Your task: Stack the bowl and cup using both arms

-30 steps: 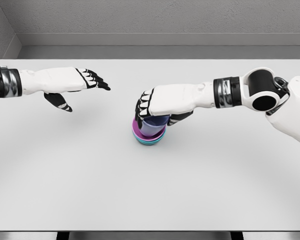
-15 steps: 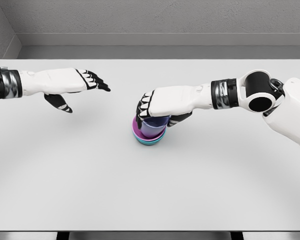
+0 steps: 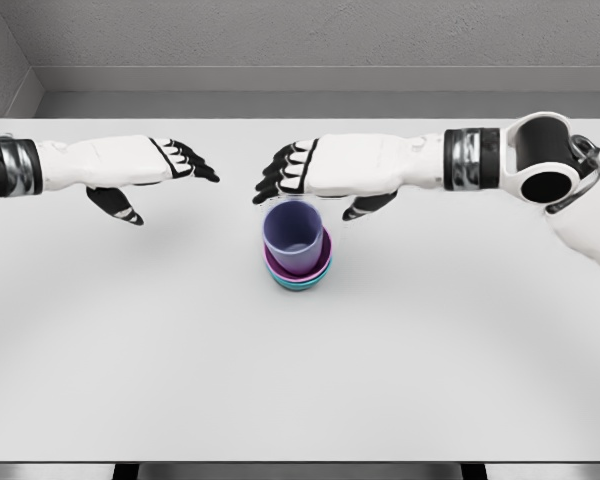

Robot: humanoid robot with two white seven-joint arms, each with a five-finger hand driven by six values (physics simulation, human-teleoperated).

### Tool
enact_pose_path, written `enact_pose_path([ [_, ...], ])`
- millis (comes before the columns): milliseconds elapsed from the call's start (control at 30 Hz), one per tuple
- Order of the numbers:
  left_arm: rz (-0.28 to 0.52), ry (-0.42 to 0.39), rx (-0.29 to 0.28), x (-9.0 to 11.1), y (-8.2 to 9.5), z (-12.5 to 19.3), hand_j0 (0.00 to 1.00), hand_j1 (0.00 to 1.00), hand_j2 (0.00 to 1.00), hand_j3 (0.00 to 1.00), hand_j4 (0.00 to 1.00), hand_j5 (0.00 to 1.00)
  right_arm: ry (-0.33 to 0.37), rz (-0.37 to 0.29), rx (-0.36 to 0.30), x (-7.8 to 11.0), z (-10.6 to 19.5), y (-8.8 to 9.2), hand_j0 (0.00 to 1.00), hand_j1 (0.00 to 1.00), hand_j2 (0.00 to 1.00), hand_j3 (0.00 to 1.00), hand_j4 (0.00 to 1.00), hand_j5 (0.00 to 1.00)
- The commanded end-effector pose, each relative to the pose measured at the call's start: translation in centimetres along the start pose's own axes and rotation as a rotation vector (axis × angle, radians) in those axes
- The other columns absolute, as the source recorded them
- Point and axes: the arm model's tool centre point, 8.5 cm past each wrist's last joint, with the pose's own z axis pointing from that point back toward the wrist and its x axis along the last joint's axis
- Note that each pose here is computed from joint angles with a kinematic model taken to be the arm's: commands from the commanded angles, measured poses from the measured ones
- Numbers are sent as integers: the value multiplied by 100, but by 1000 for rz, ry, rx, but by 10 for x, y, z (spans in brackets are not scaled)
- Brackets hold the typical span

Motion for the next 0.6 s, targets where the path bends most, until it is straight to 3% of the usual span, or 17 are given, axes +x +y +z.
enact_pose_path([
  [0,6,1,5,0,1,1,100,100,100,100,100,100,33,17,-111,-4,28,-33,100,100,100,100,100,100],
  [33,4,2,6,-1,1,1,100,100,100,100,100,100,51,3,-130,-8,39,-35,100,100,100,100,100,100],
  [67,4,10,6,-2,2,4,100,100,100,100,100,100,72,-27,-119,-13,46,-23,100,100,100,100,100,100],
  [167,3,26,21,-7,6,8,100,100,100,100,100,100,279,-276,-47,-71,87,59,100,100,100,100,100,100],
  [233,12,55,15,-14,3,18,100,100,100,100,100,100,378,-374,-33,-93,111,89,100,100,100,100,100,100],
  [267,18,125,9,-30,2,44,100,100,100,100,100,100,391,-371,-35,-94,117,88,100,100,100,100,100,100],
  [400,40,121,7,-29,-7,42,100,100,100,100,100,100,402,-367,-58,-95,124,85,100,100,100,100,100,100],
  [433,61,178,16,-43,-8,62,100,100,100,100,100,100,399,-363,-58,-94,124,83,100,100,100,100,100,100],
  [567,55,122,17,-30,-9,42,100,100,100,100,100,100,410,-359,-52,-94,129,83,100,100,100,100,100,100],
])
